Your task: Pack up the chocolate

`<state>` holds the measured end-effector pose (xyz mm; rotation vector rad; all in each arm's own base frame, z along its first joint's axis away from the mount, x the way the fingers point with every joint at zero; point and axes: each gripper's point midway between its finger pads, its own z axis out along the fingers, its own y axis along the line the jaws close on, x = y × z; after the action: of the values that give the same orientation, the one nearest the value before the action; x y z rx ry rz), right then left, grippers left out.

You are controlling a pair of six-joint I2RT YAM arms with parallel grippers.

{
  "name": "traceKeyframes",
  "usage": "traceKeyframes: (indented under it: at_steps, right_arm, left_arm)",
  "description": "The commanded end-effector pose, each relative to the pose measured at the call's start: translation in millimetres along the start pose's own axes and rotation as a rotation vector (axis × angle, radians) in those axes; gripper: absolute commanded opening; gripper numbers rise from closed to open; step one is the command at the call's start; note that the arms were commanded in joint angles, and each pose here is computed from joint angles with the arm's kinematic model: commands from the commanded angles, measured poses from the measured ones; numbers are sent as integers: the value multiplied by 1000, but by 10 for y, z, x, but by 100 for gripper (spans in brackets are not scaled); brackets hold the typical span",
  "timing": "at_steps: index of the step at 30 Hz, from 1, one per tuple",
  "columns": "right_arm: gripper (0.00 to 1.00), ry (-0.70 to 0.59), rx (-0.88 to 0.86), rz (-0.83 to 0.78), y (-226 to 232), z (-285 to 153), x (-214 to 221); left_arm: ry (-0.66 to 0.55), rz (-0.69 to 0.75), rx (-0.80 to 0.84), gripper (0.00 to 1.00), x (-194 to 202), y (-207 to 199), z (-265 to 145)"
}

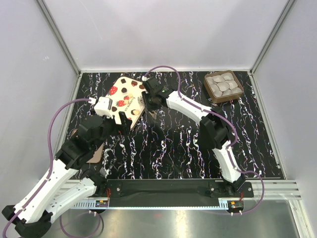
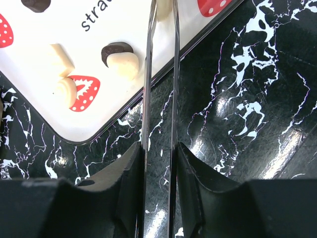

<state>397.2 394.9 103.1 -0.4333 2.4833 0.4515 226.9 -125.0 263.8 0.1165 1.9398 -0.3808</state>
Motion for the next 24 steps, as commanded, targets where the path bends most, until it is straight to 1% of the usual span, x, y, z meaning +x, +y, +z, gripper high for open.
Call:
traceKeyframes:
  at_steps: [1, 7, 12, 17, 21, 22, 24]
  right_arm:
    - [34, -63, -4, -15, 89, -75, -203]
    - [27, -88, -4, -40, 87, -217, -294]
    - [25, -127, 3, -70, 97, -495, -498]
    - [24, -167, -2, -65, 38, -769, -662]
    - [24, -208, 60, -51, -280, -1027, -805]
    - [24, -223, 110, -16, -558, -1131, -861]
    - [25, -230, 154, 27, -868, -1283, -859]
  left_arm:
    - [-50, -3, 17, 99, -131, -43, 20]
    - [-50, -1, 12, 99, -130, -32, 17]
    - [-55, -2, 7, 99, -131, -18, 8]
    - [-58, -1, -3, 99, -135, 5, -3]
    - [-60, 0, -4, 99, -142, 7, -5]
    - [-63, -1, -5, 99, -149, 8, -8]
    - [-63, -1, -5, 99, -148, 9, -12]
